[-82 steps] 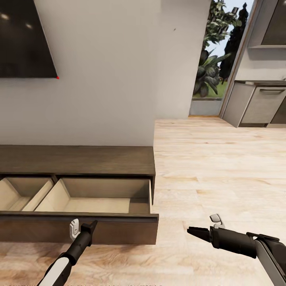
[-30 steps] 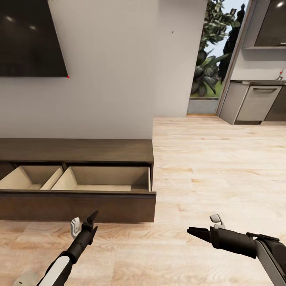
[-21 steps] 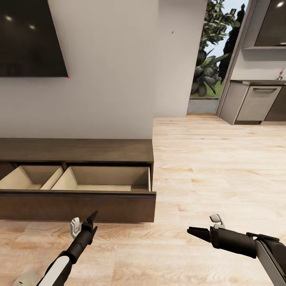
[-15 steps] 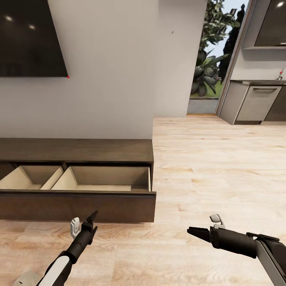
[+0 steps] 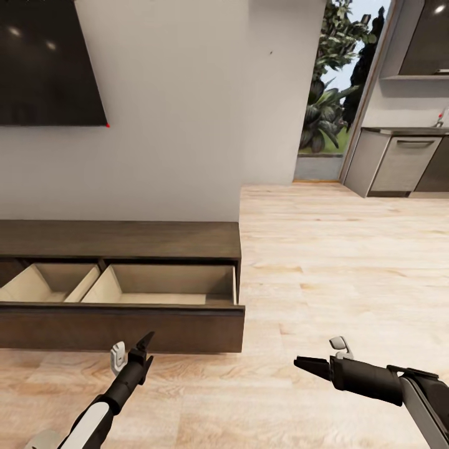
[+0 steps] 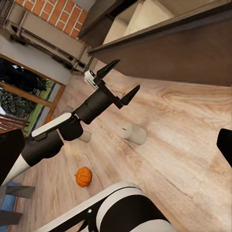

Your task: Place each of the two pumpkins and all three candles from the living room inside a cabinet in the living room (use any cabinet), then make sure every cabinet is closed, and position the cauldron so it is next to a table in the living room.

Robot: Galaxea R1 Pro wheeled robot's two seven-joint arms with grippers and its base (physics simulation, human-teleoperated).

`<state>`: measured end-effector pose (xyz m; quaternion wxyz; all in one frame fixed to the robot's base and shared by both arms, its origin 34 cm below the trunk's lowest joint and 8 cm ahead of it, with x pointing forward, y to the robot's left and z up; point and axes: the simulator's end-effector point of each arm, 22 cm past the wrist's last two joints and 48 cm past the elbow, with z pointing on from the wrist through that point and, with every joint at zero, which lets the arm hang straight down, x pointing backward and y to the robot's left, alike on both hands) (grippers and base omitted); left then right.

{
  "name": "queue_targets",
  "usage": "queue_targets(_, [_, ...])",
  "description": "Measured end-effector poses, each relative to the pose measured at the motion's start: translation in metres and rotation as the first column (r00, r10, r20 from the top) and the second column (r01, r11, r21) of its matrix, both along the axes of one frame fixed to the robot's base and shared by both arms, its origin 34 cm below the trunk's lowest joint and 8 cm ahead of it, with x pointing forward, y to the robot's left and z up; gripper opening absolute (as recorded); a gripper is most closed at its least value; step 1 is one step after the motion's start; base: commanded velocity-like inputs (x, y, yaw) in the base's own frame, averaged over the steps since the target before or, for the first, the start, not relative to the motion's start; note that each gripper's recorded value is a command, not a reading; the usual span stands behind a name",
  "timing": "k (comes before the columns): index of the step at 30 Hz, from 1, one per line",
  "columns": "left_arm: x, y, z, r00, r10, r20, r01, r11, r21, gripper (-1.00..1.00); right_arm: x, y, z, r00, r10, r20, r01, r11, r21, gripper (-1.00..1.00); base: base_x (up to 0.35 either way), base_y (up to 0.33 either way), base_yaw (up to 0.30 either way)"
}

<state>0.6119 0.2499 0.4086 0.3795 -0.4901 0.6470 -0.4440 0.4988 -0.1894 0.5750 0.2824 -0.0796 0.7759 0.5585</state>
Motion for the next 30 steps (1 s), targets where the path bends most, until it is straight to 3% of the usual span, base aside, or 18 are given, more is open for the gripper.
queue_targets(30, [0.014, -0.002, 0.064, 1.000, -0.003, -0.007, 0.003, 1.000, -0.004, 1.00, 0.017, -0.002, 0.064, 1.000, -0.006, -0.004, 0.006, 1.000, -0.004, 1.00, 0.000, 0.000, 0.000])
